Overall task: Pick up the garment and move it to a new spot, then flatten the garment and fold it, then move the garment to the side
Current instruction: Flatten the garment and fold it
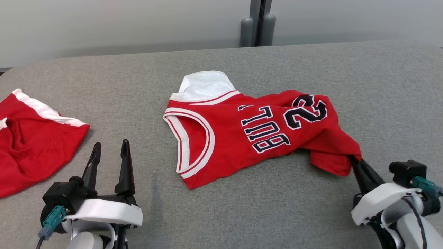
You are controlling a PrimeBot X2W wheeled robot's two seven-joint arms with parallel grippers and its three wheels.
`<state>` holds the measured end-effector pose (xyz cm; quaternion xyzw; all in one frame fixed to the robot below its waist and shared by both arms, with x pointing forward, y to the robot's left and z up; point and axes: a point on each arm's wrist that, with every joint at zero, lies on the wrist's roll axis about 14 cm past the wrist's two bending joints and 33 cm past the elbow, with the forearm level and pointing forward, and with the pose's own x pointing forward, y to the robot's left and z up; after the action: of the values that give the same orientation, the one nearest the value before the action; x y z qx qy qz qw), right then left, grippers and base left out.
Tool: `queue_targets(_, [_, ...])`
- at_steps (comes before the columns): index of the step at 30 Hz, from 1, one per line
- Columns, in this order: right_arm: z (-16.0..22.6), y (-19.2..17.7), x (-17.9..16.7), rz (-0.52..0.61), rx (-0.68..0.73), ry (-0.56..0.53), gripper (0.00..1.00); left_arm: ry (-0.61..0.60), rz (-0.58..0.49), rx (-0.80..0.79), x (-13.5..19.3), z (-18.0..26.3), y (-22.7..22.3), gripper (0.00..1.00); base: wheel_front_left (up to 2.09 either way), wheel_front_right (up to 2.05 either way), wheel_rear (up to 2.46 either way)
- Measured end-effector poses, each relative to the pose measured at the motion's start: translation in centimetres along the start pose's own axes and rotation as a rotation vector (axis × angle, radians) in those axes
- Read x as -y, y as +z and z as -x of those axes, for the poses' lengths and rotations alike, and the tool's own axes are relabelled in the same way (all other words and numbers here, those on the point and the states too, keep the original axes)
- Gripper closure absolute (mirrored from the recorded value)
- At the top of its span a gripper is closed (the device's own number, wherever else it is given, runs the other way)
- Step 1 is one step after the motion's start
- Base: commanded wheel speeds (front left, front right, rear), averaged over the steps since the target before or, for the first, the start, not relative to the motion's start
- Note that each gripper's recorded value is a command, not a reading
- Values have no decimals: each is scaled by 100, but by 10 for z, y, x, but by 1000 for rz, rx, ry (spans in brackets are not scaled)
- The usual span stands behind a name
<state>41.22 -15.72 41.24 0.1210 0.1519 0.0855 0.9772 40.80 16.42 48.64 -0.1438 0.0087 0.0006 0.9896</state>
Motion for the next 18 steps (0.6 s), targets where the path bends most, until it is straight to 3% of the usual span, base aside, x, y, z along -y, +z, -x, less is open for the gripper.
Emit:
queue_targets(8, [18, 47, 45, 343, 13, -25, 100, -48, 12, -1, 17, -4, -1, 0, 0, 0, 0])
queue_targets(14, [22, 66, 71, 686, -104, -13, 100, -49, 11, -10, 17, -2, -4, 0, 0, 0, 0])
queue_targets(18, [18, 63, 80, 798, -186, 4, 100, -35, 5, -17, 10, 0, -5, 0, 0, 0, 0])
